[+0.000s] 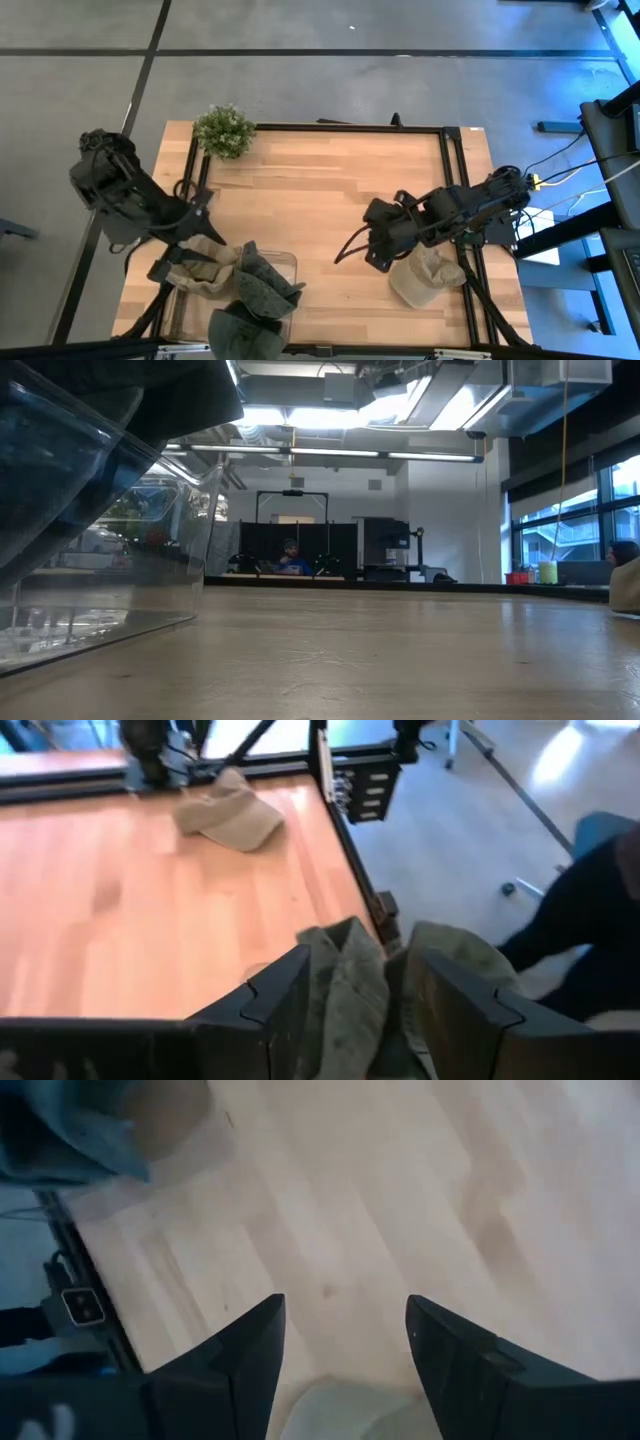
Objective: Pick & Place hat
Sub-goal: Put the black cap into the right transparent bin
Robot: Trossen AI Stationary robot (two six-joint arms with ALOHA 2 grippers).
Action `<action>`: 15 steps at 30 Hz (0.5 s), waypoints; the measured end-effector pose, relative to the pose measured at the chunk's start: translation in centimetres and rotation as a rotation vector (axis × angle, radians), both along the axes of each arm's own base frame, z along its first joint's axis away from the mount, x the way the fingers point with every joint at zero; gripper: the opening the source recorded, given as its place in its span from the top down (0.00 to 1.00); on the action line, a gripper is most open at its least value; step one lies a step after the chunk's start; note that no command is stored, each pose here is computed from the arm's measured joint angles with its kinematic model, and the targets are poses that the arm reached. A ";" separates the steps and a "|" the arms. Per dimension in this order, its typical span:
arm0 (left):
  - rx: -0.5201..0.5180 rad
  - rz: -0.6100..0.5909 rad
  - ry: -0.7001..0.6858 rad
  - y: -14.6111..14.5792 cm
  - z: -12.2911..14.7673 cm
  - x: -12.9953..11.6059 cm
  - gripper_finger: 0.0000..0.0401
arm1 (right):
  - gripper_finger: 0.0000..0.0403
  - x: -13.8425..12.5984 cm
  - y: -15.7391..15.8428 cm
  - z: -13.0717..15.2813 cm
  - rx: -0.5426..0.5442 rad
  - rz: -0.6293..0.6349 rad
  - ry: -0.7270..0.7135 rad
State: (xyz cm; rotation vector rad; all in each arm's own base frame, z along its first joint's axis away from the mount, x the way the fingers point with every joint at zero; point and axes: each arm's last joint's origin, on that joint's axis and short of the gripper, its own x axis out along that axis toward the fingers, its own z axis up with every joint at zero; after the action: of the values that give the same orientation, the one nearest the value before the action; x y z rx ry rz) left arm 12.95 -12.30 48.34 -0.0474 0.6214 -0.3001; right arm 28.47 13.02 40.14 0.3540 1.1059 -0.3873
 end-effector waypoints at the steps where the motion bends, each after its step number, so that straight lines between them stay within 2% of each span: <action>1: 0.008 0.009 -0.009 0.1 0.0 -0.1 0.59 | 0.48 -0.4 0.2 -0.5 0.021 -0.016 0.008; 6: 0.045 0.036 -0.022 0.3 -0.1 -0.3 0.59 | 0.48 -2.9 0.9 -2.5 0.172 -0.067 -0.009; 9: 0.082 0.035 -0.026 0.3 -0.2 -0.2 0.59 | 0.48 -4.8 0.4 -3.4 0.244 -0.141 0.003; 15: 0.130 0.063 -0.044 0.1 -0.3 0.1 0.59 | 0.48 -8.4 -1.1 -5.5 0.269 -0.261 0.047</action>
State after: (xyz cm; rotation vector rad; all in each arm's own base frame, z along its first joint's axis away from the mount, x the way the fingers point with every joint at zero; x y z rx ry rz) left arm 13.01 -12.15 48.01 0.0642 0.5937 -0.1987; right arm 20.11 11.96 34.62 0.7350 1.1633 -0.4794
